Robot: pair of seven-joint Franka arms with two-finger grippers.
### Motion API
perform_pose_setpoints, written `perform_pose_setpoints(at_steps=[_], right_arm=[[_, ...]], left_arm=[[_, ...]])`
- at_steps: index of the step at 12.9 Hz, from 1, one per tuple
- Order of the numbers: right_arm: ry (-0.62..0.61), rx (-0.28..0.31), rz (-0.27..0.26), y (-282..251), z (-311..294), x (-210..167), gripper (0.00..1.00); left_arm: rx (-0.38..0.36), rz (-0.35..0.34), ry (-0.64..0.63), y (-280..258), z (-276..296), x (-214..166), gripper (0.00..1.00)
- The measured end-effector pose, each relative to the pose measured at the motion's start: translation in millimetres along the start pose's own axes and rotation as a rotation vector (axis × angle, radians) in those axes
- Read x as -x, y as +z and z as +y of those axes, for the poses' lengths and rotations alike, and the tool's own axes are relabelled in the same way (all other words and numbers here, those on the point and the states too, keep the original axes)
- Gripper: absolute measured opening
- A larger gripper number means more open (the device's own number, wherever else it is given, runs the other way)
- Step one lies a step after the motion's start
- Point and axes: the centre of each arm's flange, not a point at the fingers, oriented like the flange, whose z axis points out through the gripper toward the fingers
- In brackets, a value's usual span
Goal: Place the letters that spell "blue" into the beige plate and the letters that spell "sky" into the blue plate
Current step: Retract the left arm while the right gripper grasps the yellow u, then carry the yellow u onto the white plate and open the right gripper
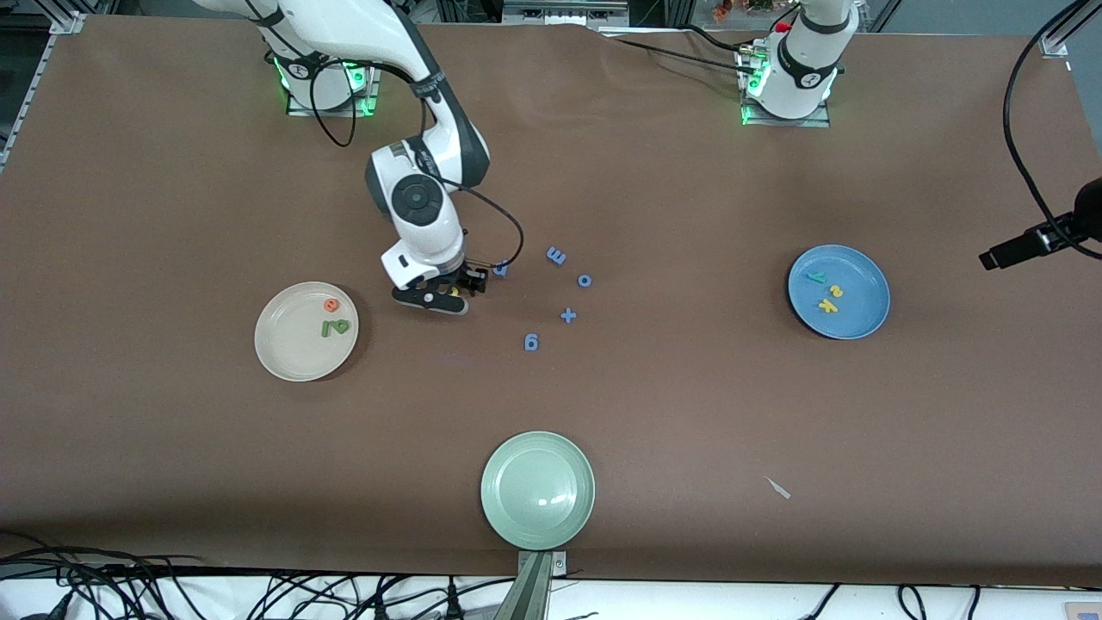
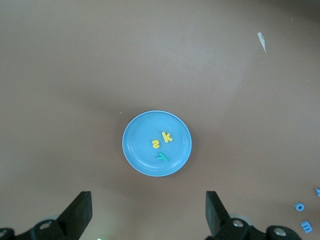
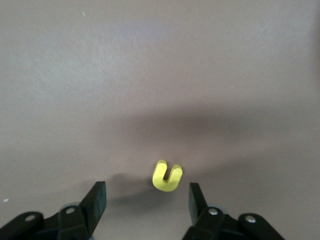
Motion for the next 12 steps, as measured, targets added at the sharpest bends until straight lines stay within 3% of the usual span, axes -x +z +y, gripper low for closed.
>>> perform_pose_setpoints(at_steps=[4, 8, 10, 12], right_arm=[[0.014, 0.008, 0.004, 4.8, 6.7, -6.2, 0.75], [0.016, 0.002, 0.015, 7.7, 9.1, -6.2, 0.72], [0.015, 0.005, 0.016, 11.9, 12.2, -4.4, 0.65], [0.014, 0.001, 0.02, 11.2, 11.9, -4.2, 0.42]], left_arm=[[-0.007, 0.043, 0.038, -25.0, 14.0, 24.6, 1.0], [0.034, 0.02, 0.057, -37.4, 10.2, 44.1, 1.0], [0.035, 0.021, 0.076, -40.6, 18.1, 51.0, 1.0], [0.032, 0.015, 0.088, -37.6, 24.1, 53.0, 1.0]])
